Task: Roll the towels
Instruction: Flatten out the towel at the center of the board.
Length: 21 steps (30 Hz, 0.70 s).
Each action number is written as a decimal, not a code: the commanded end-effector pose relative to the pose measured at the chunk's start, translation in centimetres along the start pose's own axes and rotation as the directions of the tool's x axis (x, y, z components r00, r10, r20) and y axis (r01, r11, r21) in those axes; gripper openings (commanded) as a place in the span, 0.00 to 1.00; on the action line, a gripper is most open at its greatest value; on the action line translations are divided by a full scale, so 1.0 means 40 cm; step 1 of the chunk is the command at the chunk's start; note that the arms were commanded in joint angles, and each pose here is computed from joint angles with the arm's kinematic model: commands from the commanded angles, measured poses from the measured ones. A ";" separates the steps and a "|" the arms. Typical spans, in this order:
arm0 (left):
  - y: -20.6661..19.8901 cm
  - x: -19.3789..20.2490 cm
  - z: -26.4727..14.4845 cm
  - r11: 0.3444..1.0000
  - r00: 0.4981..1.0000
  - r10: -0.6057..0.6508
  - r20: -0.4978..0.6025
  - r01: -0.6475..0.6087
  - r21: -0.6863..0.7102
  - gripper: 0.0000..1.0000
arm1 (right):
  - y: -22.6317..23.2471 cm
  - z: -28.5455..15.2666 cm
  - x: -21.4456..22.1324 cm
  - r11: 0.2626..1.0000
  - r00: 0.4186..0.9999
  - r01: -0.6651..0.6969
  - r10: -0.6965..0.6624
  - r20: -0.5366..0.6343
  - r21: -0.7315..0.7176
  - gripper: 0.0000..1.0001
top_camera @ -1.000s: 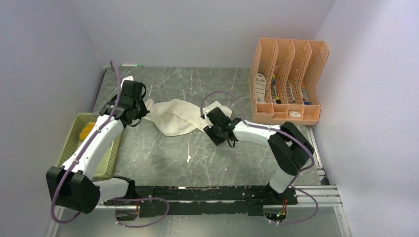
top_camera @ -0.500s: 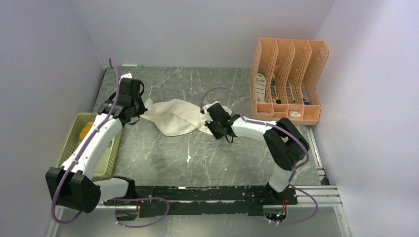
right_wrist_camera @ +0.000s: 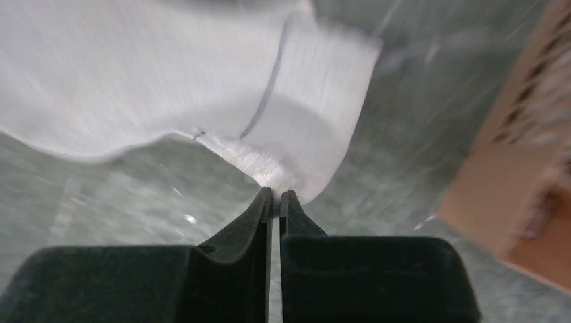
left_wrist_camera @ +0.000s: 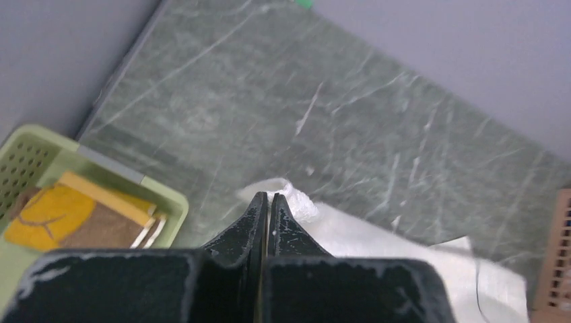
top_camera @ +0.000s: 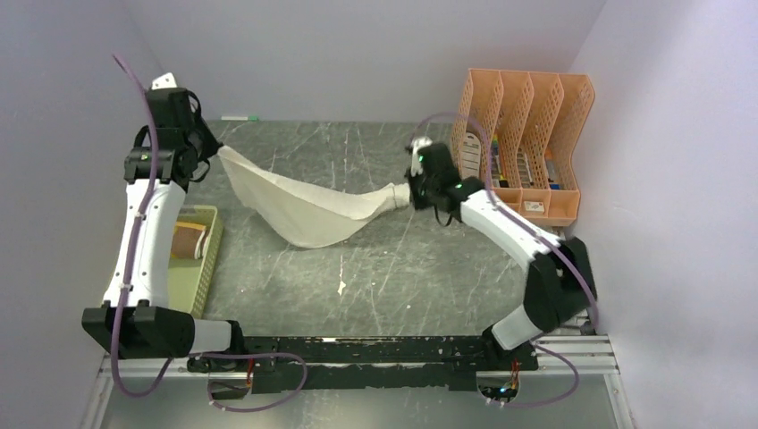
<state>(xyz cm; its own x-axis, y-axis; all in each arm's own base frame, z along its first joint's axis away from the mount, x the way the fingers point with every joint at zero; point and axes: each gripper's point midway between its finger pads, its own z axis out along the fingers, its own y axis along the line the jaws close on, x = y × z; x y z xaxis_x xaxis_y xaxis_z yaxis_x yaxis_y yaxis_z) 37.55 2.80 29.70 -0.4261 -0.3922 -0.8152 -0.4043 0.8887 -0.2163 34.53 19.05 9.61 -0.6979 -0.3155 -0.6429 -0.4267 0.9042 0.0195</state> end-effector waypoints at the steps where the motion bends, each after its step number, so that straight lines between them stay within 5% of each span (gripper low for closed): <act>1: -0.026 -0.122 -0.076 0.998 0.993 -0.034 0.113 0.028 0.056 0.07 | 0.003 -0.269 -0.309 1.000 0.937 -0.022 0.021 0.348 -0.001 0.00; 9: 0.021 -0.273 -0.258 0.987 0.945 -0.161 0.284 0.152 0.051 0.07 | -0.009 -0.666 -0.483 1.000 0.776 -0.018 0.014 0.631 0.000 0.00; 15: 0.112 -0.260 -0.451 0.968 0.886 -0.238 0.398 0.251 0.020 0.07 | -0.022 -0.908 -0.434 0.998 0.640 -0.053 0.061 0.766 -0.035 0.00; 21: 0.196 -0.179 -0.583 0.928 0.824 -0.341 0.451 0.372 0.022 0.07 | -0.045 -1.024 -0.341 0.994 0.576 -0.099 0.095 0.812 -0.046 0.00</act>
<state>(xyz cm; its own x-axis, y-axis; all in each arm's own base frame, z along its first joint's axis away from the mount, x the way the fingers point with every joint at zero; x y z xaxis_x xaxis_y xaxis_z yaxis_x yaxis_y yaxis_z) 22.46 5.98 48.24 0.1122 -0.4802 -0.8700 -0.4344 0.7637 -0.4776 23.44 11.64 50.48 0.0346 0.1130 -0.9930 -0.4080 0.9086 0.0892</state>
